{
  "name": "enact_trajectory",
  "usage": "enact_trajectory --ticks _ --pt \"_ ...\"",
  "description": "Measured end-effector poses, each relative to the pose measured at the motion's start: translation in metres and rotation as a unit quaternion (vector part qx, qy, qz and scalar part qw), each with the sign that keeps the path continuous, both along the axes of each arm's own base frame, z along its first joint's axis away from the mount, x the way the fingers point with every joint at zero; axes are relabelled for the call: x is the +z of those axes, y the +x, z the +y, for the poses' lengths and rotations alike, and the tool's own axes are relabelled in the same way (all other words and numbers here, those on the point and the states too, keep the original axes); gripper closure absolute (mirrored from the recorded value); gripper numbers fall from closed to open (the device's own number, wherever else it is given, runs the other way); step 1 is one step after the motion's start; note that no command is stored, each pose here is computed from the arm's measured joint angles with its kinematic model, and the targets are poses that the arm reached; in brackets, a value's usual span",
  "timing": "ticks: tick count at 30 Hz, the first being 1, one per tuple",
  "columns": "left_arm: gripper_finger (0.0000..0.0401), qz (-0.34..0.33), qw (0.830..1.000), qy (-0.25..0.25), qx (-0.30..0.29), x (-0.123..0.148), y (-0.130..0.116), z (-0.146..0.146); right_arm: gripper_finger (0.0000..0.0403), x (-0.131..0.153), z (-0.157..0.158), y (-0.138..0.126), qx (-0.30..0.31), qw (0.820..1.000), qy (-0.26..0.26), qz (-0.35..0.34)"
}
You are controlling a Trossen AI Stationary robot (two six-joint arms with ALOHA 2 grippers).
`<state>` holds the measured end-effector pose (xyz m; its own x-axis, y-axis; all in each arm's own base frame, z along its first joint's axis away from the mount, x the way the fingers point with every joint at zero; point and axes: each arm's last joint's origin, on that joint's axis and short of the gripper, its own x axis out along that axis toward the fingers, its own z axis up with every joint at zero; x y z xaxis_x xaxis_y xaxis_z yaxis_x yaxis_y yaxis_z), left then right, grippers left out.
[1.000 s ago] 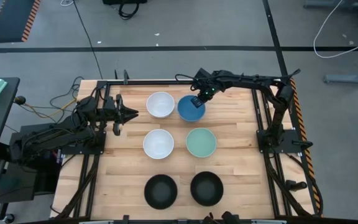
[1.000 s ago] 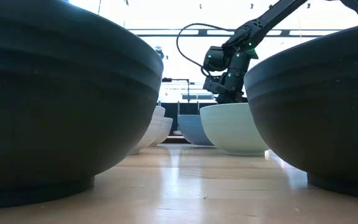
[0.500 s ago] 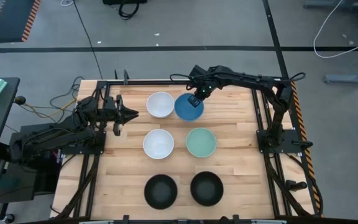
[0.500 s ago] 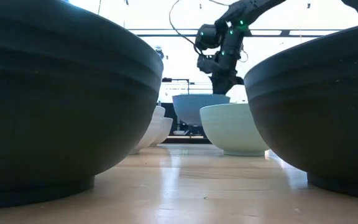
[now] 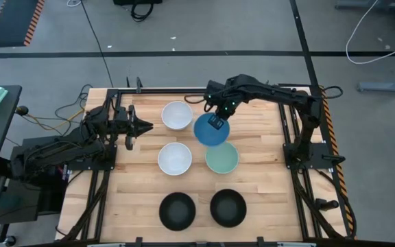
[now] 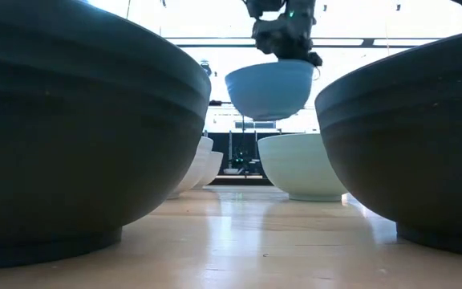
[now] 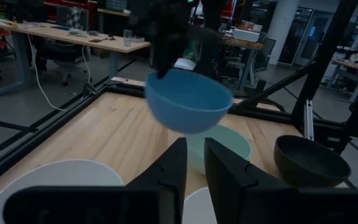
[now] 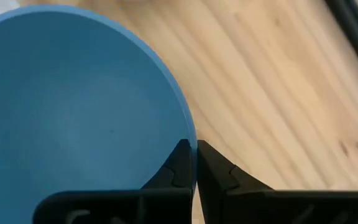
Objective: Nest bowls inside each other
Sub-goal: Stack the blue bowl on the green bowl
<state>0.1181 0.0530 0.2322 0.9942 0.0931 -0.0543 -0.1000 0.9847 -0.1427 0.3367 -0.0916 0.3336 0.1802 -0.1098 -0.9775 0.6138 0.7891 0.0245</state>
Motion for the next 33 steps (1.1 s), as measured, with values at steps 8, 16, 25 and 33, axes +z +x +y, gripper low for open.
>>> enact_trajectory --ticks 8,16,25,33 --pt "0.0345 0.009 1.0 -0.005 0.0 -0.002 0.0 0.0 0.0395 0.009 0.049 -0.007 0.028 1.0 0.01 0.007" --pt "0.034 0.015 1.0 -0.014 0.0 -0.003 0.0 0.0 0.0395 0.0 0.086 -0.013 0.038 0.999 0.018 0.021" --pt "0.0348 0.013 0.999 -0.034 0.001 -0.003 0.0 0.0 0.0396 -0.03 0.095 -0.03 0.039 0.999 0.02 0.005" --pt "0.0342 0.013 0.999 -0.035 0.001 -0.003 0.0 0.0 0.0396 -0.055 0.085 -0.053 0.022 0.999 0.023 -0.024"
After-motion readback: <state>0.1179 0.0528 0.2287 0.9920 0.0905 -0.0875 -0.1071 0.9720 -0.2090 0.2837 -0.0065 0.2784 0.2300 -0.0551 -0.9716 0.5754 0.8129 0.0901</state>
